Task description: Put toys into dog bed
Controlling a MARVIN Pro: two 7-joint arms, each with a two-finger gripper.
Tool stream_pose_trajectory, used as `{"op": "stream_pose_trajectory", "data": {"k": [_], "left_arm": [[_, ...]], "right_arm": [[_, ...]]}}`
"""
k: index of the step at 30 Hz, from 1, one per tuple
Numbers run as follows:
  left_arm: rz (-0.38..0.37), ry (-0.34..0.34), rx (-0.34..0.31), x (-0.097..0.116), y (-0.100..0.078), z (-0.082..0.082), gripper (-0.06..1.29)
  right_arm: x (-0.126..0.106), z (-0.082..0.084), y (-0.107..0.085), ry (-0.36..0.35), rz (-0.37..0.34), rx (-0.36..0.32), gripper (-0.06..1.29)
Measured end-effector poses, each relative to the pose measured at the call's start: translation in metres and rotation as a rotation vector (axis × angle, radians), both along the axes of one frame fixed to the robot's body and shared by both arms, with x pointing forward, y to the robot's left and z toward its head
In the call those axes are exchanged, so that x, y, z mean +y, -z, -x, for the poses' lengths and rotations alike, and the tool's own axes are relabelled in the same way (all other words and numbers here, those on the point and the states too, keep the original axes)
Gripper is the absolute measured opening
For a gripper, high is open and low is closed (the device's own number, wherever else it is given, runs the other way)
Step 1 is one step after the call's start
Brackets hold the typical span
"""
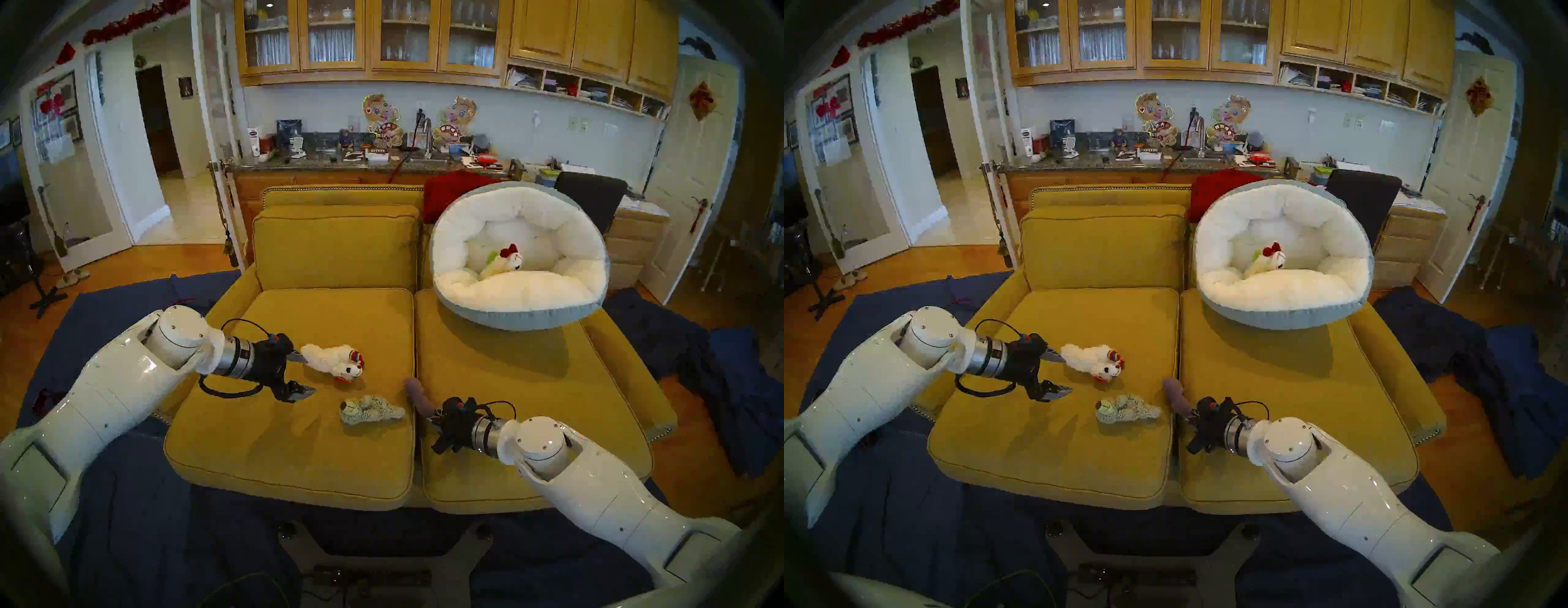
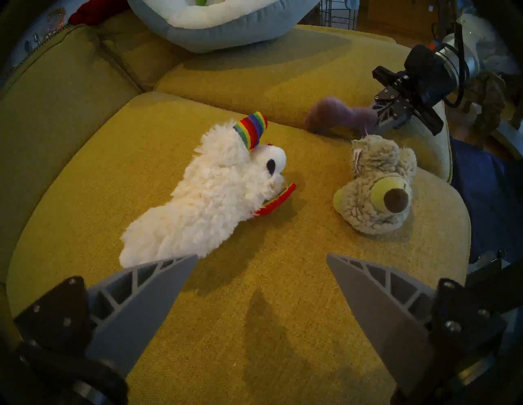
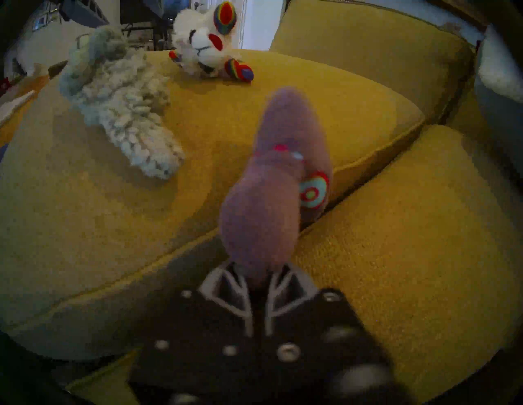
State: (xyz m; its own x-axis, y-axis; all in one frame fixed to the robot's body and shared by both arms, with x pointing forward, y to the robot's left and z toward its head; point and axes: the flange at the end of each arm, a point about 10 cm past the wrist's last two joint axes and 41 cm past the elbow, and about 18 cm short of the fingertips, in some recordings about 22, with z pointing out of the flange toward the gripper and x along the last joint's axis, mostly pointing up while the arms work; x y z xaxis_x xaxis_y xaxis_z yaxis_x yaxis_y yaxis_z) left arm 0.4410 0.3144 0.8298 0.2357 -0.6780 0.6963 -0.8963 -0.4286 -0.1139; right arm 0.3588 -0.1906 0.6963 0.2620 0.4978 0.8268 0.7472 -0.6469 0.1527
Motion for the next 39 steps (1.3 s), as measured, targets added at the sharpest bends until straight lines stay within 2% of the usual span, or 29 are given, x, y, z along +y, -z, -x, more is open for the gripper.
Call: {"op": "stream_pose_trajectory", "data": {"k": [3,4,5,13,22,28,35,39], "left_arm": [[0.0,0.0,0.0,0.0,0.0,0.0,1.23],[0.0,0.0,0.0,0.0,0.0,0.0,1.23],[0.0,0.0,0.0,0.0,0.0,0.0,1.23],[0.0,0.0,0.0,0.0,0.0,0.0,1.23],[0.0,0.0,0.0,0.0,0.0,0.0,1.23],[0.0,0.0,0.0,0.0,0.0,0.0,1.23],[0.0,0.0,0.0,0.0,0.0,0.0,1.23],[0.0,0.0,0.0,0.0,0.0,0.0,1.23]], "right_arm": [[0.0,-0.001,-0.003,-0.001,-0.001,-0.017,0.17],[0.0,-0.001,-0.005,-0.002,-0.002,-0.024,-0.02],[-0.001,-0.002,-0.007,-0.002,-0.003,-0.031,-0.04],[-0.003,-0.007,-0.036,-0.009,-0.034,-0.101,-0.04],[-0.018,-0.032,-0.094,0.028,-0.087,-0.216,-0.04],[-0.038,-0.057,-0.133,0.095,-0.101,-0.277,-0.04],[-0.062,-0.083,-0.173,0.189,-0.116,-0.317,-0.04],[-0.074,-0.095,-0.185,0.242,-0.115,-0.323,-0.04]]}}
